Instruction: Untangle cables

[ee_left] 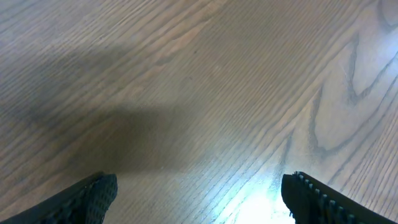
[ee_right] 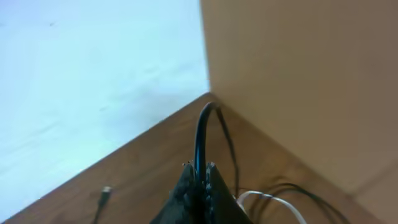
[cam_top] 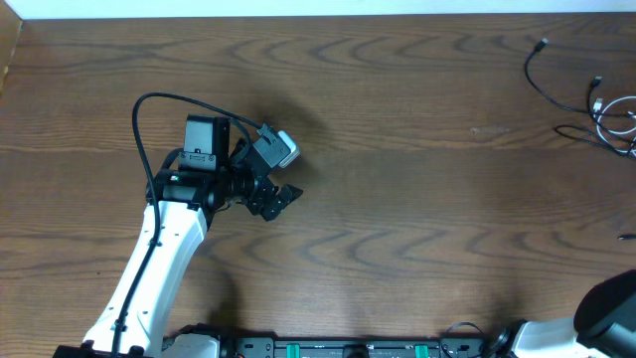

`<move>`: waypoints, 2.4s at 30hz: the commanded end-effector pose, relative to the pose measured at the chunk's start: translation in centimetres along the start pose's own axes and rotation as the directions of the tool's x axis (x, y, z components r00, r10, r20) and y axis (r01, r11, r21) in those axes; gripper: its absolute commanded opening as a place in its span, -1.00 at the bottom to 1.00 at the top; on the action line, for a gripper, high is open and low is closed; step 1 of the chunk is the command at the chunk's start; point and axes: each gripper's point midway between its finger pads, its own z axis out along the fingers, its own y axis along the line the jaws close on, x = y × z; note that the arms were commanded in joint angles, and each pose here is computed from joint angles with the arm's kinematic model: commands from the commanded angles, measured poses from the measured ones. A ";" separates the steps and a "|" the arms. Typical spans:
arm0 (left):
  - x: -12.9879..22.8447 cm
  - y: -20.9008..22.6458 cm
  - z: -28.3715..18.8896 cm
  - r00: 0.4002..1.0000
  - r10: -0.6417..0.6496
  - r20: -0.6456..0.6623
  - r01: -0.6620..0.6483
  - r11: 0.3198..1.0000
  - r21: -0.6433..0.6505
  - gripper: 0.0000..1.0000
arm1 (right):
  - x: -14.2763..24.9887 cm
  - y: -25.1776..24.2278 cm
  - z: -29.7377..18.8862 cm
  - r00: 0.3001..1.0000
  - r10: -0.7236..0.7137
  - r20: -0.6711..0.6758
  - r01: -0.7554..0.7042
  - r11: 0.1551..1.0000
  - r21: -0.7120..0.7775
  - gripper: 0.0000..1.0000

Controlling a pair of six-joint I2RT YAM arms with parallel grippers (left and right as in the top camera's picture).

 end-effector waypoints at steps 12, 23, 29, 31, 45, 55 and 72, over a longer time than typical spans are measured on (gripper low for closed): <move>-0.3 -0.1 -0.1 1.000 -0.006 0.005 0.006 1.000 0.005 0.80 | 11.9 2.1 4.2 0.934 -0.033 -0.357 -0.030 0.985 -0.169 0.98; -0.3 0.0 -0.1 1.000 -0.006 0.006 0.006 1.000 0.004 0.81 | 3.9 9.5 -1.3 0.989 -0.072 -0.132 0.018 0.930 -0.368 0.98; -0.3 0.0 -0.1 1.000 -0.006 0.005 0.006 1.000 0.004 0.81 | -2.6 3.7 -8.1 0.994 0.064 0.087 -0.076 0.986 0.149 0.99; -0.3 0.0 -0.1 1.000 -0.006 0.005 0.006 1.000 0.004 0.81 | -2.5 1.0 -11.0 0.986 0.118 0.116 -0.148 0.939 0.309 0.99; -3.0 0.0 -3.0 0.991 0.080 0.111 -0.070 0.994 -0.089 0.80 | -2.2 -6.4 -26.7 0.920 0.311 0.237 -0.388 0.804 0.451 0.98; -7.0 0.4 -13.0 0.938 0.219 0.269 -0.075 0.885 -0.459 0.80 | -2.4 -7.8 -36.4 0.901 0.277 0.334 -0.369 0.895 0.253 0.99; -7.4 -2.7 -24.7 0.836 0.339 0.432 0.086 0.696 -0.713 0.81 | 8.7 -5.8 -45.0 0.922 0.206 0.328 -0.145 0.969 -0.201 0.98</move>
